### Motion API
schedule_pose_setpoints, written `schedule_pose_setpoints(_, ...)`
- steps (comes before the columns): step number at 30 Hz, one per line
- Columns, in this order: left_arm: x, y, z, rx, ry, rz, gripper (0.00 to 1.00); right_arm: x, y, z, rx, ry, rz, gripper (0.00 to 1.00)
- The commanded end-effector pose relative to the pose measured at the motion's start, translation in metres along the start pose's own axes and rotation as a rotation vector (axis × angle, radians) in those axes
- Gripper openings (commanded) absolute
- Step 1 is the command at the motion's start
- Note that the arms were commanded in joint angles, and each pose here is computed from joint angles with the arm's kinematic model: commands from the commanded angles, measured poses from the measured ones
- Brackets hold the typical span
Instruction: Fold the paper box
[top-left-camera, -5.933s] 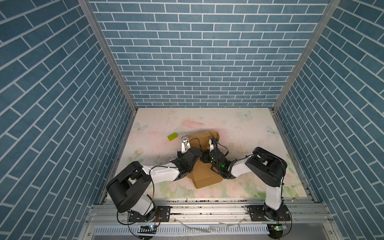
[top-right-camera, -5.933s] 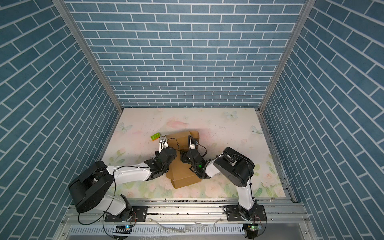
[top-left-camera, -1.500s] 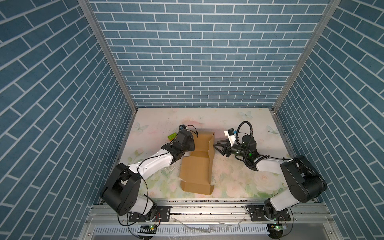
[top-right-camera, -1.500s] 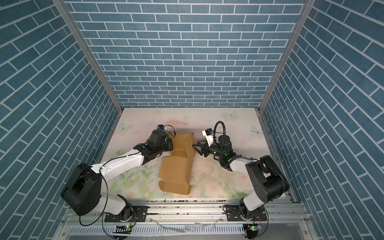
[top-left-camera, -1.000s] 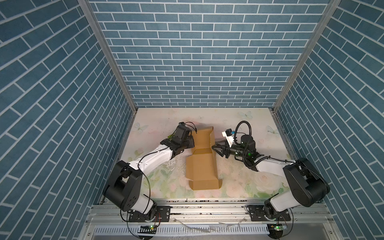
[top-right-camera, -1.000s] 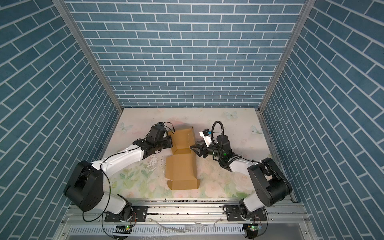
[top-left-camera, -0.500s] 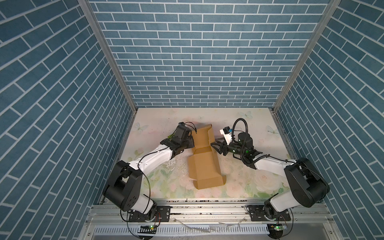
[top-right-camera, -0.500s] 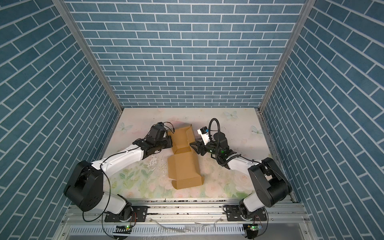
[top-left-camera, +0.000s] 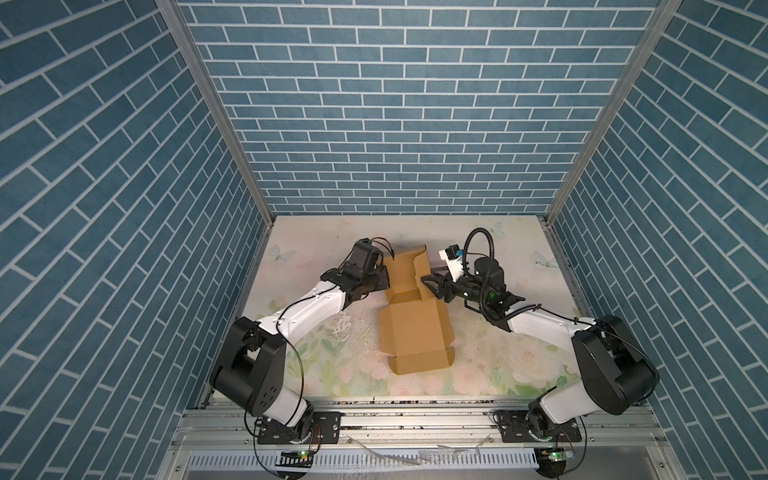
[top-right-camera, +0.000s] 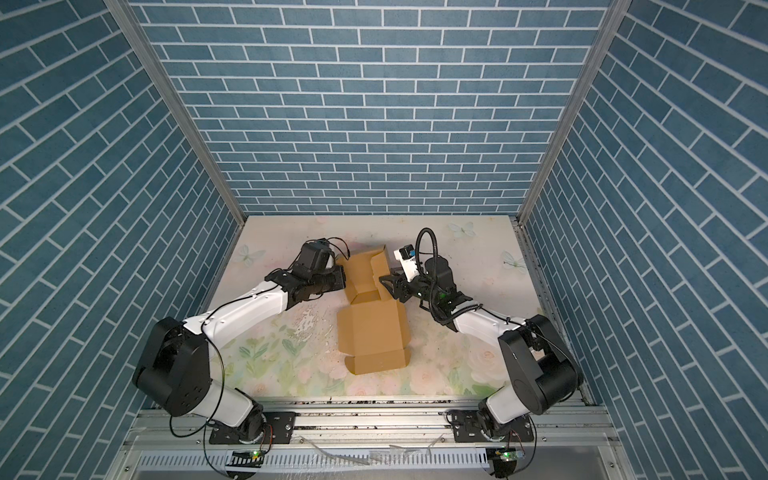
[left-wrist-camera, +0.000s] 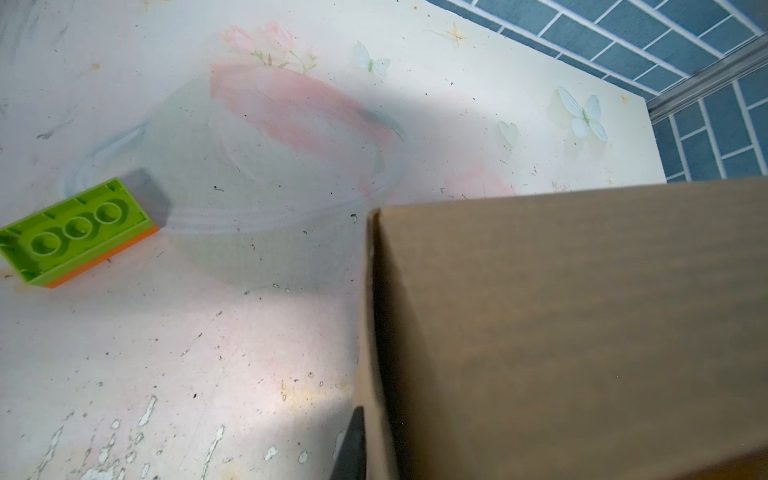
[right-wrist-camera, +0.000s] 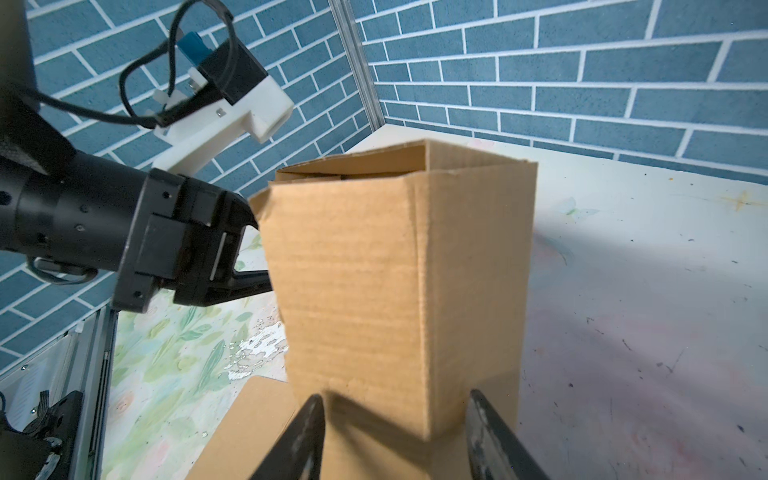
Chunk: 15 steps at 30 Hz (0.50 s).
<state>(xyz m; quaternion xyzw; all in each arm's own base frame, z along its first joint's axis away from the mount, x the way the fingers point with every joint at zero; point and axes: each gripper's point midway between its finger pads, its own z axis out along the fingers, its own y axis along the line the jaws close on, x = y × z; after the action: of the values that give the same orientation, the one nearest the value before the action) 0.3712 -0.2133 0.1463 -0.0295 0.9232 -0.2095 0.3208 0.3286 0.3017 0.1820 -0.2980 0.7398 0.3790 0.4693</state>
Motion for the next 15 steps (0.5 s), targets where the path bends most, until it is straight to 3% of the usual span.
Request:
schedule_pose_setpoints(1,-0.005,-0.013,-0.004,0.05,0.001,0.015,0.11,0.002,-0.002,0.007,0.015,0.023,-0.044,0.54)
schedule_pose_setpoints(15,-0.004,-0.013,-0.008,0.061,-0.018,0.024,0.12,-0.007,-0.025,0.017,0.127,0.051,-0.108,0.49)
